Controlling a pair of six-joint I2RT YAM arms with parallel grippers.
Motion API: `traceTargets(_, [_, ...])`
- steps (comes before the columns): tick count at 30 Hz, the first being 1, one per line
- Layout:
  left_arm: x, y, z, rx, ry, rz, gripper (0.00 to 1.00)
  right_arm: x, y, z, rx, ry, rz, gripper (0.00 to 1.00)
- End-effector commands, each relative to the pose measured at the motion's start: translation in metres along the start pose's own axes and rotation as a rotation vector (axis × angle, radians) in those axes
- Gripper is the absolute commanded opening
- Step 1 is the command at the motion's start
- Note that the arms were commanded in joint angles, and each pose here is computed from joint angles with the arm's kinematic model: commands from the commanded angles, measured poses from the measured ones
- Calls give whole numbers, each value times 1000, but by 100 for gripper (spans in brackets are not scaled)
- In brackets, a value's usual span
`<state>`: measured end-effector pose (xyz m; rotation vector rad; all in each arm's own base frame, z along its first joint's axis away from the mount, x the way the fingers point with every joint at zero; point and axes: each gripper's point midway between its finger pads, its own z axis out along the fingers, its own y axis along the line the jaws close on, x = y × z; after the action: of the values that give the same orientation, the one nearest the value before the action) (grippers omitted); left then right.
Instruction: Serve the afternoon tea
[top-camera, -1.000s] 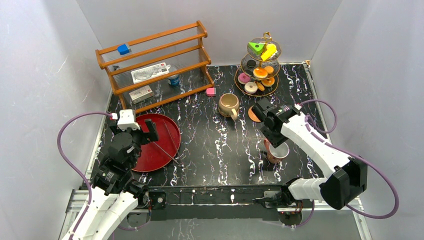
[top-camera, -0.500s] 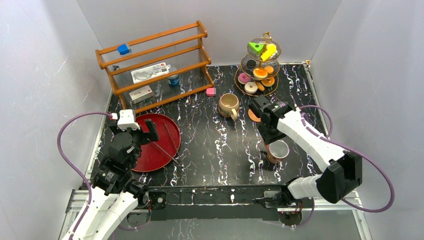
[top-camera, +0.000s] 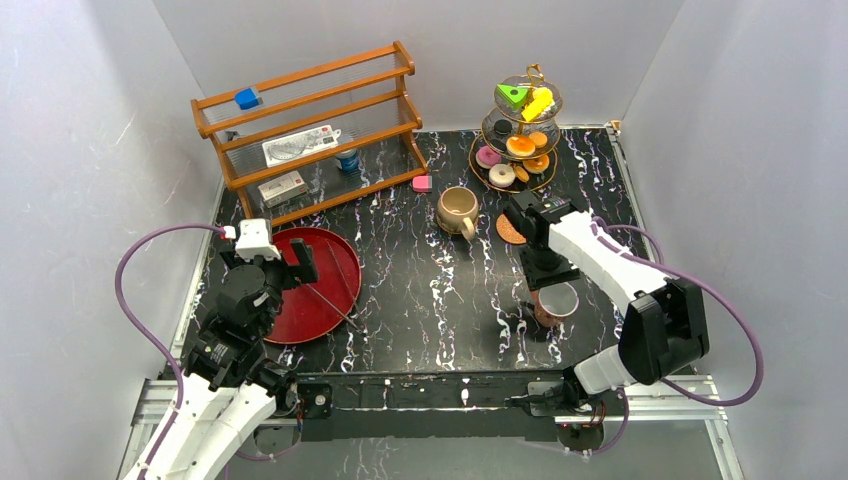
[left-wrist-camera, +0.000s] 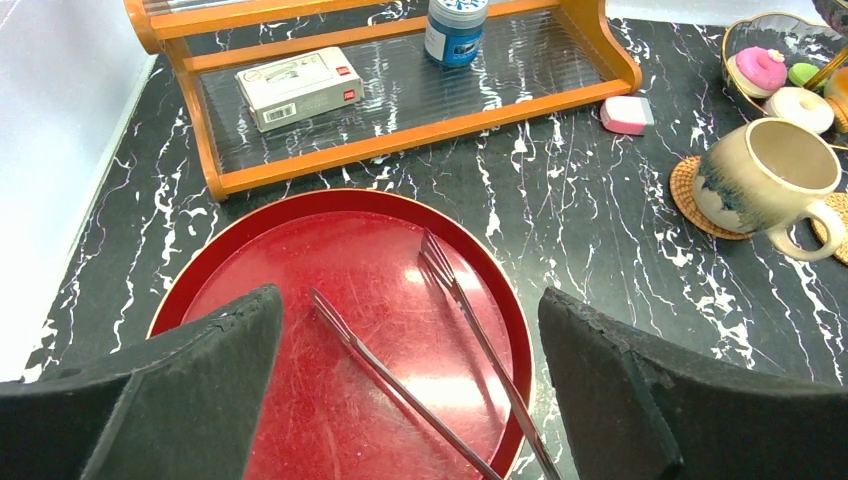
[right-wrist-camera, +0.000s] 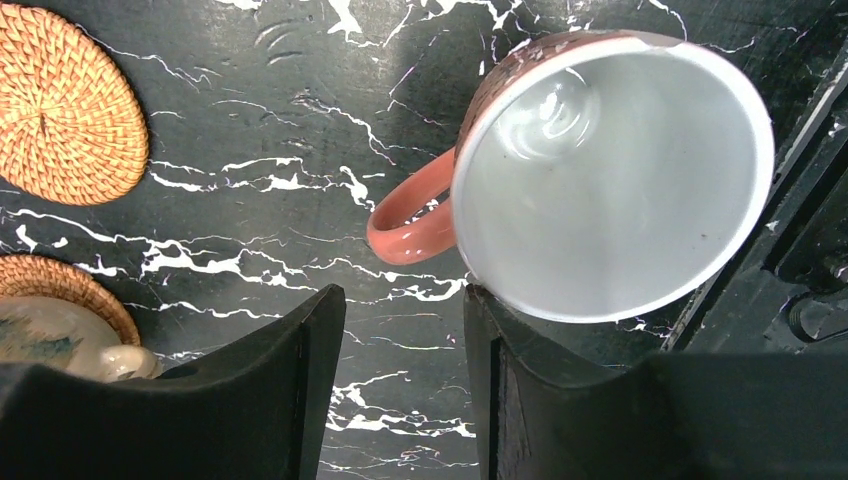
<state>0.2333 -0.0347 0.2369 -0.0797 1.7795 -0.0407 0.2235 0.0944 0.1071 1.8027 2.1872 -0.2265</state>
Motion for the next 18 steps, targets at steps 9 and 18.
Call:
traceTargets(9, [-13, -4, -2, 23, -39, -19, 95, -17, -28, 12, 134, -98, 50, 59])
traceTargets(18, [-11, -7, -1, 35, -33, -17, 95, -30, -24, 8, 97, -153, 73, 68])
